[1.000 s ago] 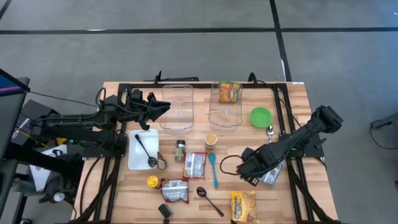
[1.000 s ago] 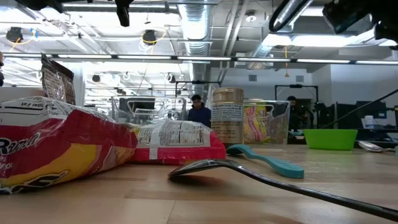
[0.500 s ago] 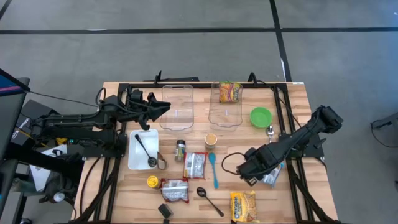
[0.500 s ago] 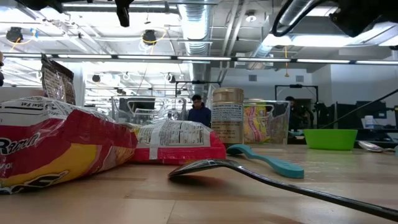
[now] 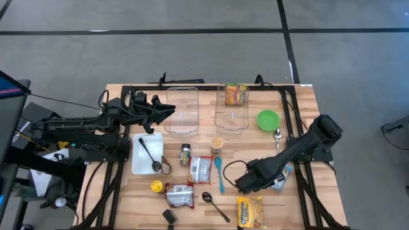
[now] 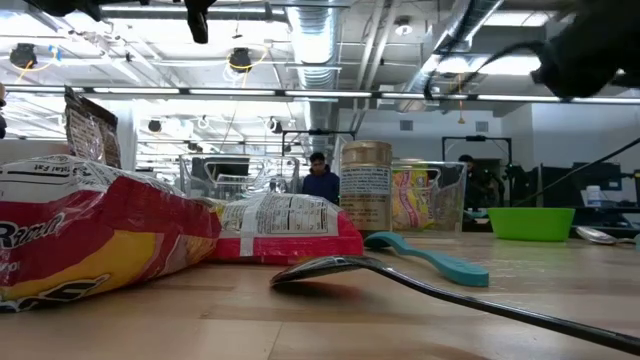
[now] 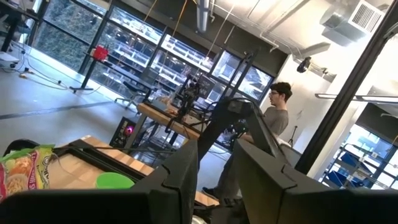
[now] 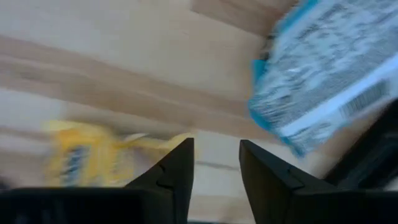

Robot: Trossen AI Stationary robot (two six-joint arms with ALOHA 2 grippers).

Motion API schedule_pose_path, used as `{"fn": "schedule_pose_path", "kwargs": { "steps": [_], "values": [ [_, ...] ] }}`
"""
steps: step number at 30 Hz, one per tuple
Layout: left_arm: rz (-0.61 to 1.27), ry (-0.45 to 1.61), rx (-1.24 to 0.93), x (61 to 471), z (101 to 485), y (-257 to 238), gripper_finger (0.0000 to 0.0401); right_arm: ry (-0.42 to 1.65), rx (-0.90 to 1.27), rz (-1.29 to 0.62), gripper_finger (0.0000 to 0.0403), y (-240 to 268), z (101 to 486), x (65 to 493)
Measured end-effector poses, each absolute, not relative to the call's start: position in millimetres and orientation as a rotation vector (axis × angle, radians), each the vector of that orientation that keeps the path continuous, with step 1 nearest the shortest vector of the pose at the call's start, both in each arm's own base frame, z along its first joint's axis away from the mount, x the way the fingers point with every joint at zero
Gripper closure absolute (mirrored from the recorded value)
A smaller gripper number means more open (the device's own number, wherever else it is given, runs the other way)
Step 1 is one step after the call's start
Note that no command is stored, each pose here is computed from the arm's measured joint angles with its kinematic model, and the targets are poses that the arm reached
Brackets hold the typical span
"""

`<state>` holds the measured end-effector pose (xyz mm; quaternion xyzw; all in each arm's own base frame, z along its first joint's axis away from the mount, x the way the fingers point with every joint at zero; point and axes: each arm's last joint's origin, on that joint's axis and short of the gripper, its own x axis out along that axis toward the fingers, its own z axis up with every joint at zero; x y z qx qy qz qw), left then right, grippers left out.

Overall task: Pick & Place Food Item
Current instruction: Put the blue noodle pack into the right transparent bin

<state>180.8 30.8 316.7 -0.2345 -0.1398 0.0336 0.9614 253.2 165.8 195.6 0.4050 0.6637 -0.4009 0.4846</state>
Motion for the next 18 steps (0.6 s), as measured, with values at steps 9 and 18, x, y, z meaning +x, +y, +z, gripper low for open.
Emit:
{"fn": "schedule_pose_path", "kwargs": {
  "steps": [9, 18],
  "values": [
    [0.067, -0.287, -0.475, 181, 317, 31, 0.03, 1.725, 0.772, -0.926, 0.0326, 178, 181, 243],
    [0.067, -0.291, -0.474, 181, 317, 31, 0.03, 1.792, 0.675, -0.888, 0.0332, 212, 191, 205]
  ]
}}
